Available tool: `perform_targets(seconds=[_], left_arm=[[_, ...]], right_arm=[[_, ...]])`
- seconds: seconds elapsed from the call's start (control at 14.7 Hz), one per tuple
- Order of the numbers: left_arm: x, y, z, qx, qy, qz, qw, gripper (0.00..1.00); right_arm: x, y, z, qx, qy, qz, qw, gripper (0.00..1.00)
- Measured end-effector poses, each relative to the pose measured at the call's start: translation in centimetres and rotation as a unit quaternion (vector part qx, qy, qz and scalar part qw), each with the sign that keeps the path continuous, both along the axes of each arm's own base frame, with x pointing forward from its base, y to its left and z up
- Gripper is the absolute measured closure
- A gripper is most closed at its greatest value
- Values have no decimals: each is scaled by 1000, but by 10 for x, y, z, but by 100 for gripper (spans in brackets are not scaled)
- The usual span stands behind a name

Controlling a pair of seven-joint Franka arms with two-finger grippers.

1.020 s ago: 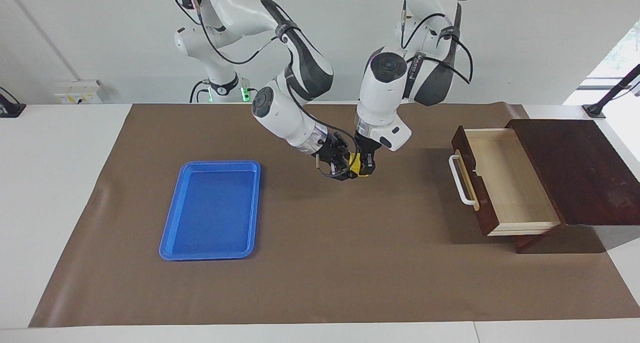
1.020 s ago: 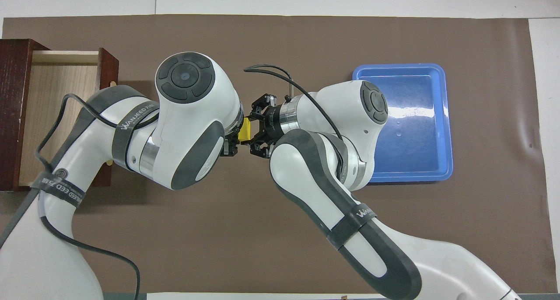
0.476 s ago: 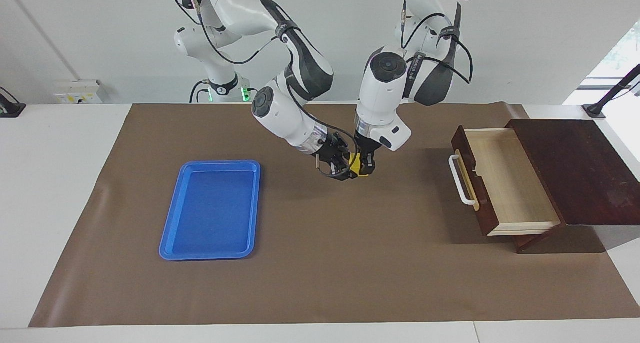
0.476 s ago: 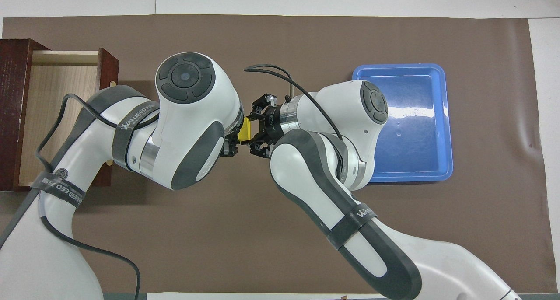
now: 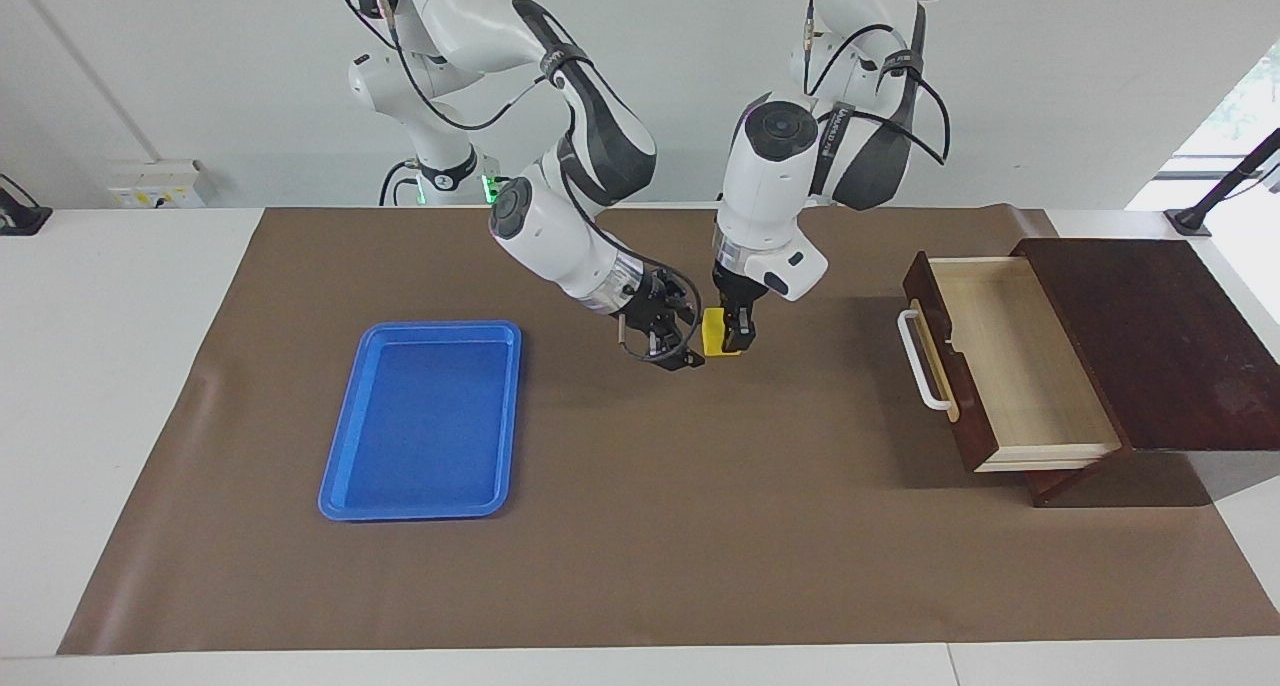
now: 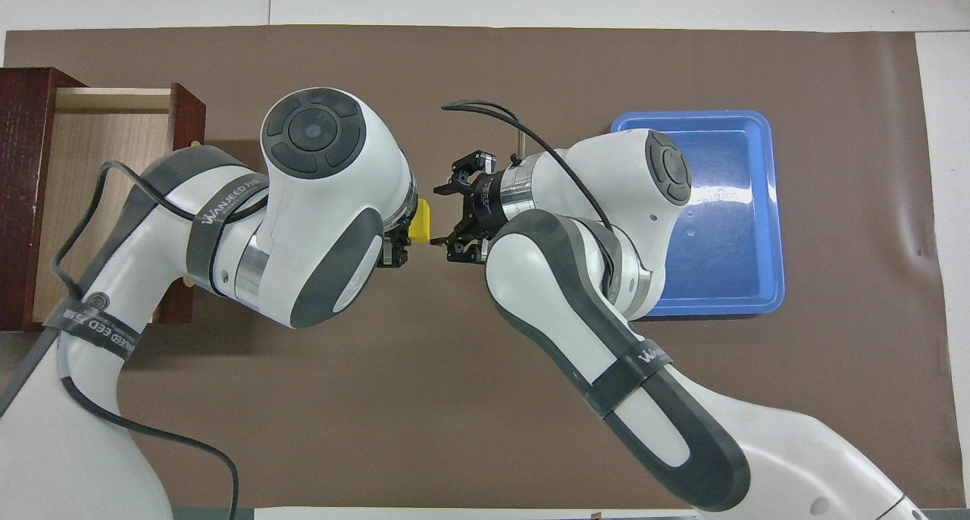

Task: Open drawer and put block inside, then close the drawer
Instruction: 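Grasp the block with the left gripper and open the right gripper, then lower the block into the drawer with the left gripper while the right gripper retracts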

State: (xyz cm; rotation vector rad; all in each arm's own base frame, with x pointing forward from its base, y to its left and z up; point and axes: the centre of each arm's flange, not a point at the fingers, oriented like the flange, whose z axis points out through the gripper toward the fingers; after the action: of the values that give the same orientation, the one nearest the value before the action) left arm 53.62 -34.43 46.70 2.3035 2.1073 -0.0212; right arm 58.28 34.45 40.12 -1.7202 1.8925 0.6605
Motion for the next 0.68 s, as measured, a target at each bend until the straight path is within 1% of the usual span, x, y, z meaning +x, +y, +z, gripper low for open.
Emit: perform_targets(seconds=[0.07,0.14,0.27,0.41,0.54,0.68], left_arm=[[0,2,3,1,0,-1,1000,45],[1,7,10,1,0,-3,1000,45],[11,32,36,-1,-7,-2,1000,45],[24,86,75,-6,-18,-3,1000,45],[30,148,105,-4,-18,-14,1000,45],[36,197,115,-2,-15,-31,999,45]], right_arm=[[3,-6,2,1,1,-4,1000,7],[6,-11,4,2,0,-7,1000,3],[9,-21,7,3,4,-10,1000,2],[16,-43,13,4,7,1,1000,2],[24,-83,21,-4,-2,36,999,2],[29,-135,33,-40,-23,96,994,2]])
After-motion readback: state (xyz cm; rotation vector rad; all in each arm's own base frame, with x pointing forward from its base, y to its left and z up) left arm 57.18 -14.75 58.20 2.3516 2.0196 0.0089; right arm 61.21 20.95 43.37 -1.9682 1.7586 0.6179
